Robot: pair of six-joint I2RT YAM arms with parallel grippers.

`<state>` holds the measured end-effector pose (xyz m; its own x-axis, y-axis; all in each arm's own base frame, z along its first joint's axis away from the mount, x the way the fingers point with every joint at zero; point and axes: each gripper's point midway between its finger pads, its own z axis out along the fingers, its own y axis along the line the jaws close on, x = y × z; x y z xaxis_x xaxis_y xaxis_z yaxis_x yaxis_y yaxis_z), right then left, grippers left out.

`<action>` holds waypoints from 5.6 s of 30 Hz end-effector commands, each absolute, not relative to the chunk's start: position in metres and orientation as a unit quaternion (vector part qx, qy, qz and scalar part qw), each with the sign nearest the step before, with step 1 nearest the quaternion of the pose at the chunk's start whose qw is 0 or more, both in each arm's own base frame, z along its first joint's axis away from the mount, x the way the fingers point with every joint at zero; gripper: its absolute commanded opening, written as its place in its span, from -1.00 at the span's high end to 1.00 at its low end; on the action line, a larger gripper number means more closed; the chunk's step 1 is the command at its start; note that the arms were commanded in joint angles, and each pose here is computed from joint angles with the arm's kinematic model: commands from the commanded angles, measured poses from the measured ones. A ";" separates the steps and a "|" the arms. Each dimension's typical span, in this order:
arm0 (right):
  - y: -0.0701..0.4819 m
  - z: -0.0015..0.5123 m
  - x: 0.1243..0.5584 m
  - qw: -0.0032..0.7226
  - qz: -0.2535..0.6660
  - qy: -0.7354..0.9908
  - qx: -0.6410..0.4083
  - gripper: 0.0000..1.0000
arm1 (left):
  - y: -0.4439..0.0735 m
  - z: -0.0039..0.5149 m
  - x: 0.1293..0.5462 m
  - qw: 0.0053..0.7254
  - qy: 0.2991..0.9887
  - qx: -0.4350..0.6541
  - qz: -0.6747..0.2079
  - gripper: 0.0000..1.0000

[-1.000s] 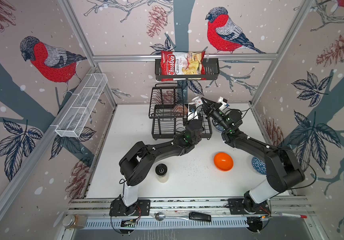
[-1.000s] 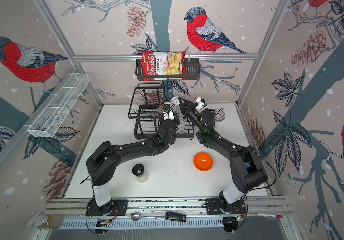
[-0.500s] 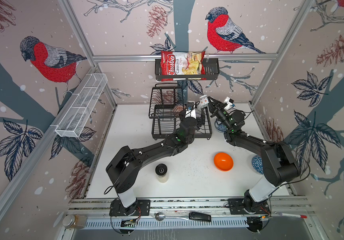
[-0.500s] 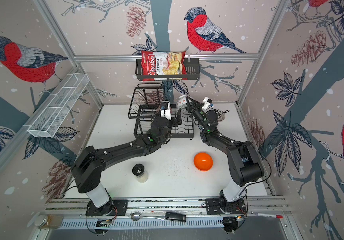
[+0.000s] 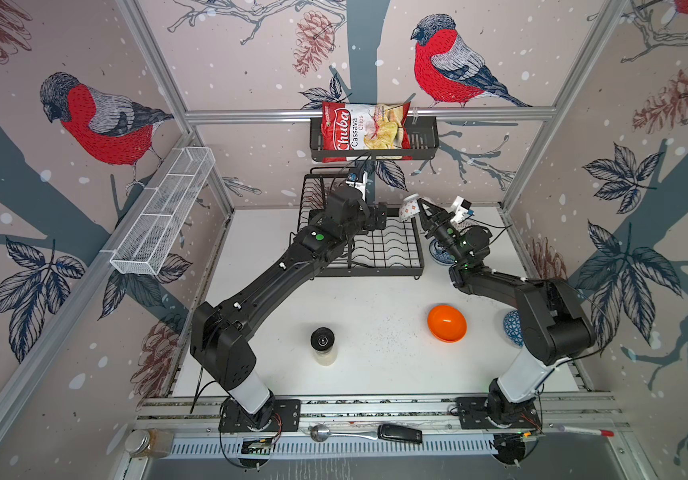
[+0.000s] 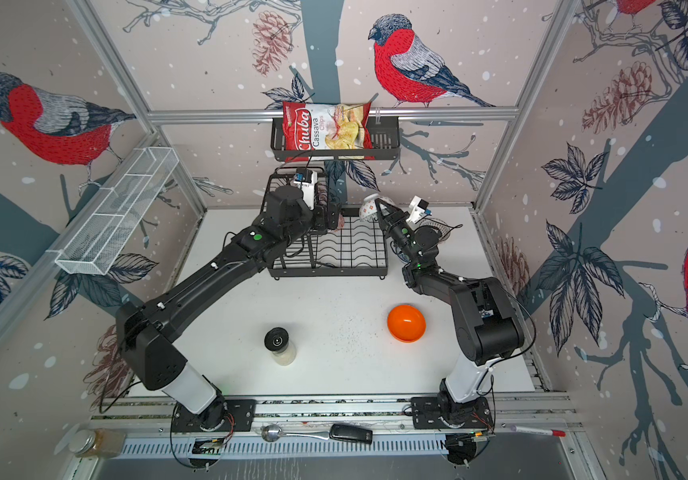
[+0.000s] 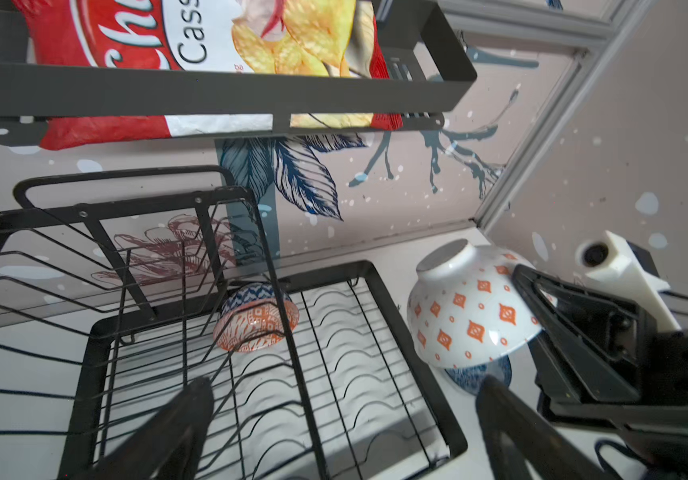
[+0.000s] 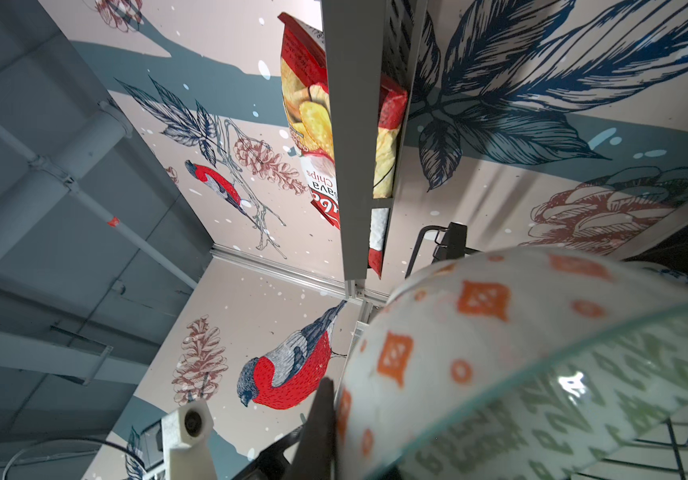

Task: Load the bowls into the dish rack

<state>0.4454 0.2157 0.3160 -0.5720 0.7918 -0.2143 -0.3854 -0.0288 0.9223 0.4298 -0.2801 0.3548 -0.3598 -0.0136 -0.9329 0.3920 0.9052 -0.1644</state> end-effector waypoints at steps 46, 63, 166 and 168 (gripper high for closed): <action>0.332 0.220 0.503 0.403 0.657 0.592 0.235 1.00 | -0.219 0.340 0.428 0.570 0.773 0.184 -0.208 -0.97; 0.371 0.183 0.530 0.368 0.666 0.594 0.260 1.00 | -0.219 0.324 0.438 0.549 0.787 0.173 -0.222 -0.96; 0.379 0.173 0.517 0.365 0.684 0.557 0.299 1.00 | -0.224 0.305 0.445 0.524 0.796 0.166 -0.253 -0.97; 0.382 0.173 0.515 0.361 0.682 0.561 0.300 1.00 | -0.224 0.304 0.445 0.522 0.796 0.167 -0.255 -0.97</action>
<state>0.5204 0.3789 0.1580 -0.5554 0.8315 -0.0134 -0.1396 -0.0773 0.9872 0.4448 -0.2215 0.2978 -0.4114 0.0147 -0.9113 0.5192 0.8255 -0.2211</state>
